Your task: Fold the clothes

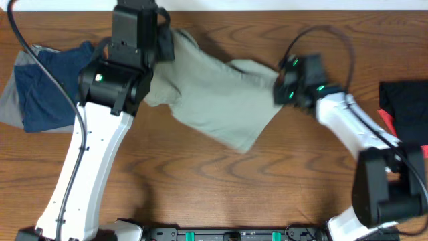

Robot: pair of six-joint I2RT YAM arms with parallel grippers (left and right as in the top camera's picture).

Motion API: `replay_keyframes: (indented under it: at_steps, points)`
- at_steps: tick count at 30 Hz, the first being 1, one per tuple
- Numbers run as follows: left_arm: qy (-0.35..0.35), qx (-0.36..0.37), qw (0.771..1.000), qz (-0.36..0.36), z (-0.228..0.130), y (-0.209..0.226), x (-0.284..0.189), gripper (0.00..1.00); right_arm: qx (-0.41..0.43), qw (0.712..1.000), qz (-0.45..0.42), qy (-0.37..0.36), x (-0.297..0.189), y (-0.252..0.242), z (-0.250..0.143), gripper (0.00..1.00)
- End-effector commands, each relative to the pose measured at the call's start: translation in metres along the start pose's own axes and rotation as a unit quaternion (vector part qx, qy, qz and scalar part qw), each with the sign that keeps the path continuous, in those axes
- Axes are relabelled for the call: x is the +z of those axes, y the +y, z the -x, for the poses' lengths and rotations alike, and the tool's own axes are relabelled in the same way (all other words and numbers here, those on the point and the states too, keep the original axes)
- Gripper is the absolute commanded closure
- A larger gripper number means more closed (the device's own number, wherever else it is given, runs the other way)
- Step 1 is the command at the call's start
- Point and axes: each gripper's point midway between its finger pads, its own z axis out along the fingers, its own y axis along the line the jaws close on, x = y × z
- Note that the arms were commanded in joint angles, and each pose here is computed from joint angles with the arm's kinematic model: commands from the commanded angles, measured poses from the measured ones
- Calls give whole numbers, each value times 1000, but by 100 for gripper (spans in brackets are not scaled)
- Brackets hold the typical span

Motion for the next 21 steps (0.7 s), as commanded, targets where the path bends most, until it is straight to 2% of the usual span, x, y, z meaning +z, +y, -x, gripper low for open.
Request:
replay_keyframes:
  at_steps: [1, 6, 8, 11, 15, 18, 21]
  points:
    - [-50, 47, 998, 5, 26, -6, 24, 94, 10, 988, -76, -137, -74, -39, 101, 99]
    - [-189, 87, 978, 12, 90, -18, 42, 94, 34, 946, -131, -293, -174, -79, 204, 99]
    - [-236, 70, 969, 36, 113, -11, 34, 94, 44, 929, -158, -331, -214, -95, 226, 99]
    - [-258, 67, 963, 43, 131, -3, 22, 94, 67, 918, -201, -334, -253, -121, 230, 99]
    - [-225, 76, 970, 49, 118, 3, 28, 94, 97, 925, -247, -273, -257, -152, 198, 99]
    - [-144, 95, 984, 51, 80, 6, 42, 94, 118, 935, -266, -202, -243, -167, 163, 99]
    - [-27, 77, 995, 55, 23, 14, 50, 94, 131, 947, -268, -120, -225, -169, 123, 99]
